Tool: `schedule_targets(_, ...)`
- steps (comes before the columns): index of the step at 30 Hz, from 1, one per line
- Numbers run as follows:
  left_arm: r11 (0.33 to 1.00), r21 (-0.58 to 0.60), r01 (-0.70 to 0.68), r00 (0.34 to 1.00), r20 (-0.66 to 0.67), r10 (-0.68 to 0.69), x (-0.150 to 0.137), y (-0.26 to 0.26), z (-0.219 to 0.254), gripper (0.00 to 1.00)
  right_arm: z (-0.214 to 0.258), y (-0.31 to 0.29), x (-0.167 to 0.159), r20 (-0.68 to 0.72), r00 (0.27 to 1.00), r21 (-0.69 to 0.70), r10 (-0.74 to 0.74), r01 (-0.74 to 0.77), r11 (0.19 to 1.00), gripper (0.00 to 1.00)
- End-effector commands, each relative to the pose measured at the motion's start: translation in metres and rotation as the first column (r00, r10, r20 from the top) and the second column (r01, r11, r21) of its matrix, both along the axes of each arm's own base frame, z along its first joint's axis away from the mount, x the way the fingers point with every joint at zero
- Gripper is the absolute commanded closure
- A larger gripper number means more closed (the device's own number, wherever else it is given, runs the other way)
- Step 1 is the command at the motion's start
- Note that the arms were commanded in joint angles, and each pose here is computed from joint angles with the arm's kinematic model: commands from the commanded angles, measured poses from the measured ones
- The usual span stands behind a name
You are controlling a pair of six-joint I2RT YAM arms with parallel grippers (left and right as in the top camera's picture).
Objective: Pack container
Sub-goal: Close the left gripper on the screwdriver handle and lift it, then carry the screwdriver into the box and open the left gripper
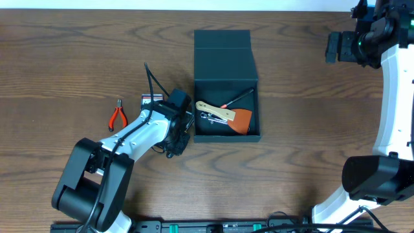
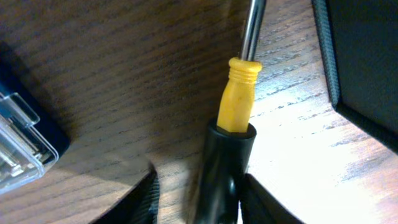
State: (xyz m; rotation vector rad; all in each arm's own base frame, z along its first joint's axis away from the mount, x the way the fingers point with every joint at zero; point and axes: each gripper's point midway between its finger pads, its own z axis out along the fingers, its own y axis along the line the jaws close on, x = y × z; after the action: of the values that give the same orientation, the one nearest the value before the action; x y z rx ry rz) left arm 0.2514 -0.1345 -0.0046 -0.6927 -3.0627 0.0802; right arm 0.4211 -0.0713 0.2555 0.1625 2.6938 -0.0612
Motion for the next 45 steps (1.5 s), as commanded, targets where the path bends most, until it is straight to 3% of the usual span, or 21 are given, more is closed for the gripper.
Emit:
schedule_targets(1,1.0,0.007,0.012,0.999,-0.032,-0.012,-0.007,0.001,-0.006,0.74,0.0,-0.001,-0.001,-0.002,1.0,-0.009,0.009,-0.009,1.0,0.01)
schedule_targets(12,1.0,0.012,0.012,0.999,-0.041,-0.011,-0.009,0.002,-0.006,0.94,0.0,-0.001,-0.001,-0.002,1.0,-0.009,0.009,-0.009,1.0,0.01)
schedule_targets(26,1.0,-0.007,0.001,1.0,-0.012,-0.001,-0.005,-0.001,0.018,0.94,-0.001,-0.001,-0.002,-0.006,1.0,-0.008,0.009,-0.009,1.0,0.01)
schedule_targets(34,0.995,-0.101,0.011,0.984,0.179,0.007,0.017,-0.012,0.089,0.94,-0.001,-0.001,-0.003,-0.009,1.0,-0.007,0.009,-0.009,1.0,0.01)
schedule_targets(45,0.978,-0.21,-0.014,0.896,0.432,0.106,0.043,-0.015,0.185,0.95,-0.002,-0.001,-0.004,-0.017,1.0,-0.006,0.009,-0.009,1.0,0.01)
